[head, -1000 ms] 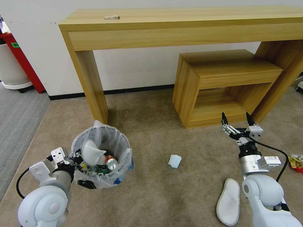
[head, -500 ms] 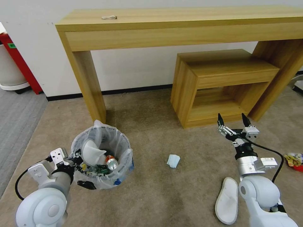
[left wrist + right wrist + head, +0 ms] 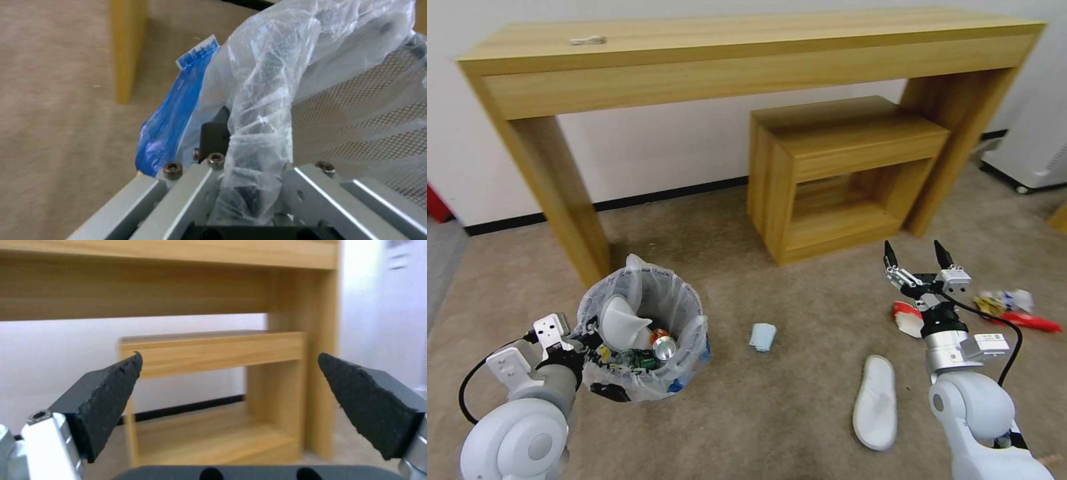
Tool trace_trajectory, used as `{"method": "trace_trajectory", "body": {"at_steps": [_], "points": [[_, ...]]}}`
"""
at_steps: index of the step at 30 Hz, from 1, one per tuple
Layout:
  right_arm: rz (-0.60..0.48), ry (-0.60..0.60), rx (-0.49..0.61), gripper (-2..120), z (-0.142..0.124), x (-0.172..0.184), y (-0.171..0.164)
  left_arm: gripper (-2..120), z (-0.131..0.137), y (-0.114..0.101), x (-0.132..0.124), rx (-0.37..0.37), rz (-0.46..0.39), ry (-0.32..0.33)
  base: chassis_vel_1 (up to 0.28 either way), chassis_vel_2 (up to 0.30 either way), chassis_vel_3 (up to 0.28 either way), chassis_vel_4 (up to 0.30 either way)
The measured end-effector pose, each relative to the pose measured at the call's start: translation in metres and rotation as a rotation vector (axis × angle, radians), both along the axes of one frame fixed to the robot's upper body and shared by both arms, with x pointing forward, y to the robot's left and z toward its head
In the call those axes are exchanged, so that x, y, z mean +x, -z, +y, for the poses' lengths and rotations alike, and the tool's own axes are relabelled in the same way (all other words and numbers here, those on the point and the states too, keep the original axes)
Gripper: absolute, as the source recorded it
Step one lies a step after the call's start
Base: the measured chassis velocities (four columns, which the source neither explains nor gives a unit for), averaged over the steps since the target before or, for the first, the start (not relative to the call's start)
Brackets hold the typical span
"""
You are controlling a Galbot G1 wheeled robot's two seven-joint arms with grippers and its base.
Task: Pick up the trash bin and place the garbage on the floor into it.
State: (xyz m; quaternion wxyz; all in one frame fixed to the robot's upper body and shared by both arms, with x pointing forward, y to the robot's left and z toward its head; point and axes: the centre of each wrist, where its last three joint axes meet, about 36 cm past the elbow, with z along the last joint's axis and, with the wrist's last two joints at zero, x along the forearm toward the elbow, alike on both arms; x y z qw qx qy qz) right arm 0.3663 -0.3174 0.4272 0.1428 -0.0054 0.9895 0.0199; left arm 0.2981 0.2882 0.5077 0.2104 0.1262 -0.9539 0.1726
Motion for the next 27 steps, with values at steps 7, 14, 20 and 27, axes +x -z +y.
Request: {"method": "trace_trajectory", "body": {"at_steps": [7,14,20,27], "points": [[0.002,0.019,0.008,100,0.0007,-0.0009,-0.0006,1,-0.0002,0.0007,-0.0006,0.003,0.0,-0.001,-0.133,-0.135,-0.138,-0.131],[-0.005,0.019,0.009,100,0.0011,-0.0018,-0.0013,1,0.0001,0.0,-0.0017,0.008,-0.003,0.0,-0.131,-0.125,-0.106,-0.122],[-0.008,0.019,0.009,100,0.0008,-0.0019,-0.0014,1,-0.0006,-0.0001,-0.0021,0.006,-0.005,0.0,-0.128,-0.13,-0.136,-0.12],[-0.005,0.018,0.011,100,0.0017,-0.0025,0.0006,1,-0.0006,0.0006,-0.0013,0.001,-0.012,-0.005,-0.098,-0.096,-0.097,-0.091]]}}
